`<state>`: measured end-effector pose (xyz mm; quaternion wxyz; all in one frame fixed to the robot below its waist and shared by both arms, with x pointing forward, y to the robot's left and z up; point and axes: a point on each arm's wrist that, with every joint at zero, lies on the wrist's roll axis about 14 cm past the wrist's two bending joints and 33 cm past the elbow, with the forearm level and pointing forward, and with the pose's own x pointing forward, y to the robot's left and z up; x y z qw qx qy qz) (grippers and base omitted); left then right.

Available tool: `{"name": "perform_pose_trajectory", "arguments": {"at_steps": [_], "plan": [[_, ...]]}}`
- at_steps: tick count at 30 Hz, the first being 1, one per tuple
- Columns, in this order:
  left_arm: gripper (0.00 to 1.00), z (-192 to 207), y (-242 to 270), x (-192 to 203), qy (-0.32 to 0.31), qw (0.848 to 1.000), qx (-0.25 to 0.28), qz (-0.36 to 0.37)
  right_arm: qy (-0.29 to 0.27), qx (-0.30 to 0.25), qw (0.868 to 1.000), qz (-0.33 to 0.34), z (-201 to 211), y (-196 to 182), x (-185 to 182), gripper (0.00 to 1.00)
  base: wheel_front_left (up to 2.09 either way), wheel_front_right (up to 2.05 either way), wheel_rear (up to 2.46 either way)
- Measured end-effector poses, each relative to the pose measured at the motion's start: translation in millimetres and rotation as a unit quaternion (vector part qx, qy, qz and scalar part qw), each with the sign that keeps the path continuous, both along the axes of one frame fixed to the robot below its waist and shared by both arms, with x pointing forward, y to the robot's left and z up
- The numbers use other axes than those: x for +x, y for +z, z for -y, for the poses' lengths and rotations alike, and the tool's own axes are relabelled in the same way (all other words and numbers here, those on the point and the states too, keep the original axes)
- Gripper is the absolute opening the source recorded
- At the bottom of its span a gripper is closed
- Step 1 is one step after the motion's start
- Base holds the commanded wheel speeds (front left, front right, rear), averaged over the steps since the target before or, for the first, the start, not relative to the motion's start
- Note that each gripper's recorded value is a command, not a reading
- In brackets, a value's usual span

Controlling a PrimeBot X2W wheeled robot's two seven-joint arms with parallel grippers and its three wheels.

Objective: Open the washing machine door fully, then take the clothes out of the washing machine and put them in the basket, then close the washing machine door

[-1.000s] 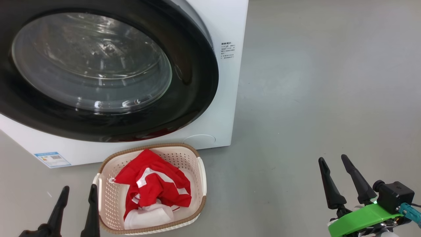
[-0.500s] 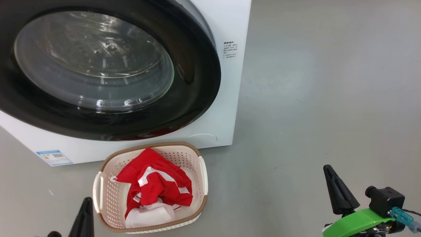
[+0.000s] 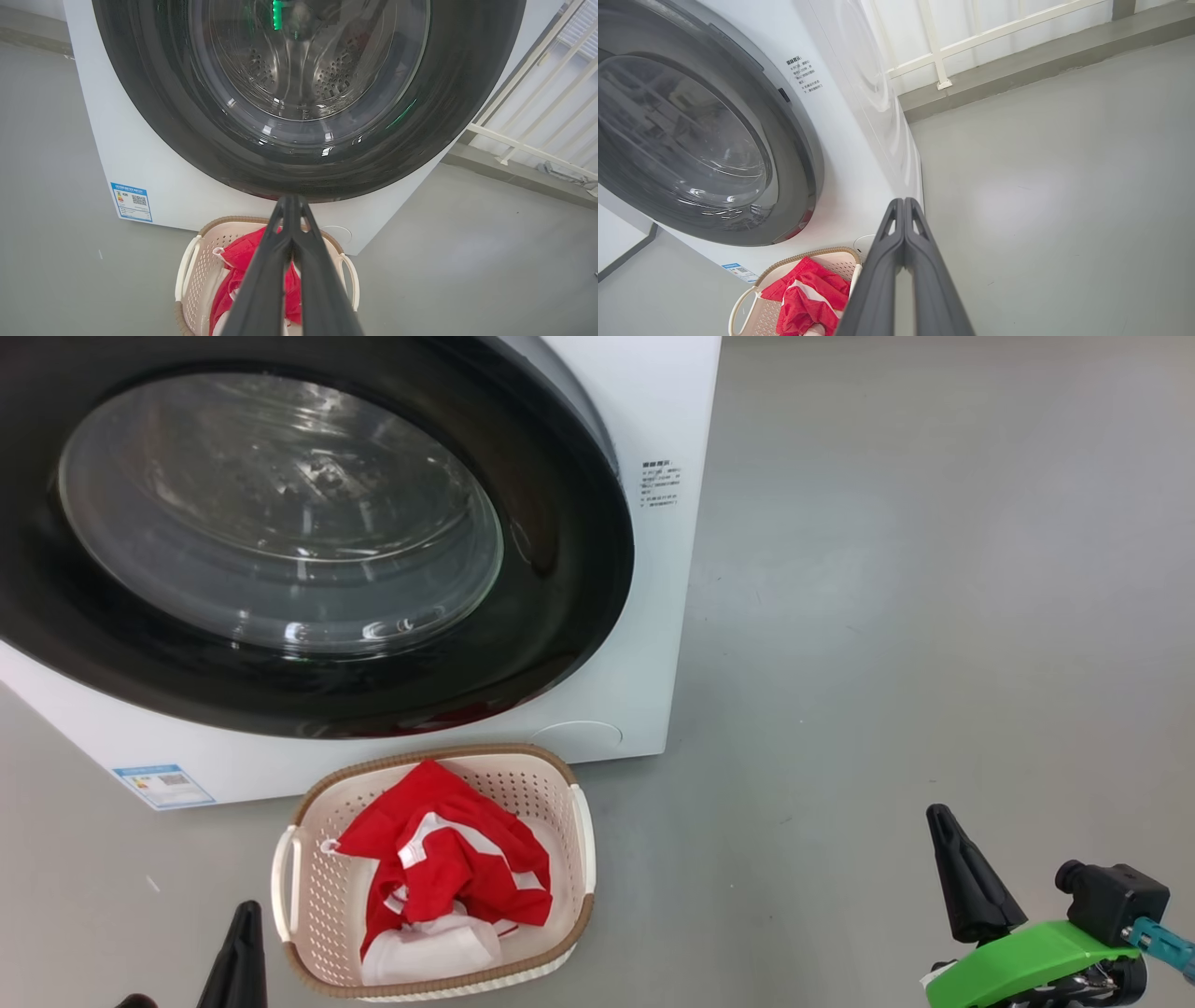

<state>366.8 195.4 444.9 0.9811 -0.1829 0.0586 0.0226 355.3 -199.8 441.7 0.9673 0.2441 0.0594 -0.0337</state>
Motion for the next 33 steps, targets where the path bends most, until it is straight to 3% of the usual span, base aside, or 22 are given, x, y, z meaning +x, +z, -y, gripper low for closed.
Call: {"name": "perform_pose_trajectory", "arguments": {"at_steps": [33], "plan": [[0.0,-4.0,1.5,-0.6,0.039,0.984,-0.174,-0.011,-0.038,0.151,0.988,-0.005,7.2,3.2,2.5,0.0,0.0,0.0,0.0]]}}
